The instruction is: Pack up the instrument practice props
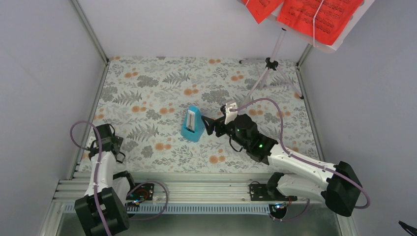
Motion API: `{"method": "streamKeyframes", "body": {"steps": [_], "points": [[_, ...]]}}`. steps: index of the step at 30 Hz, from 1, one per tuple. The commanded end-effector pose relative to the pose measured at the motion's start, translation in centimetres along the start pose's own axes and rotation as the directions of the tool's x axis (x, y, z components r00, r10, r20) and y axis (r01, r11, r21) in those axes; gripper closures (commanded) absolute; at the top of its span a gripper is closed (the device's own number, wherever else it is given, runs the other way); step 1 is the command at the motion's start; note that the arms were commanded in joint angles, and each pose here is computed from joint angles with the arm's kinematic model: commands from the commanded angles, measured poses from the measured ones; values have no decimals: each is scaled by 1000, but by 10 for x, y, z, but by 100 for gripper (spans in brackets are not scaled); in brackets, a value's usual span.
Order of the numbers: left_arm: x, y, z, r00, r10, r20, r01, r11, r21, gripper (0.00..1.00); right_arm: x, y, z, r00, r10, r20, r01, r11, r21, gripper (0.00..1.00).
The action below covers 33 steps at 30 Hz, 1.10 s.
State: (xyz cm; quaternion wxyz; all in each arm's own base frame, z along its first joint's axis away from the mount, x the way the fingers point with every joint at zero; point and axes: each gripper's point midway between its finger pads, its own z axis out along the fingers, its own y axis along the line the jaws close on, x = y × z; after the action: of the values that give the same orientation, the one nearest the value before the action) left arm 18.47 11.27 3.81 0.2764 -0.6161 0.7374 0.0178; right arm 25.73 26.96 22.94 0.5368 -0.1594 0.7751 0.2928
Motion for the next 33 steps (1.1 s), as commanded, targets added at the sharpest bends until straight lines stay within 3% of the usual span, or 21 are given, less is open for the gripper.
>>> {"method": "streamKeyframes", "body": {"steps": [1,5,12,19,27,33], "points": [[14,3,8,999,-5,-54,6,1000,12,23,-14,-5,-2,999,17,44,-18,999,31,0],[20,9,12,997,10,-75,-11,1000,-11,24,-13,-7,-4,999,12,45,-14,999,40,0],[23,13,14,996,42,-82,-44,999,-22,36,-12,-12,-6,999,6,52,-10,998,63,0],[23,5,12,991,103,-86,-102,995,15,54,-15,-13,-4,998,2,64,-6,998,67,0],[34,1,14,980,156,-127,-152,988,39,91,-14,-16,-9,997,15,76,-21,997,75,0],[45,-11,11,961,228,-156,-218,973,75,95,-11,-24,-17,996,16,91,-25,995,102,0]]}}
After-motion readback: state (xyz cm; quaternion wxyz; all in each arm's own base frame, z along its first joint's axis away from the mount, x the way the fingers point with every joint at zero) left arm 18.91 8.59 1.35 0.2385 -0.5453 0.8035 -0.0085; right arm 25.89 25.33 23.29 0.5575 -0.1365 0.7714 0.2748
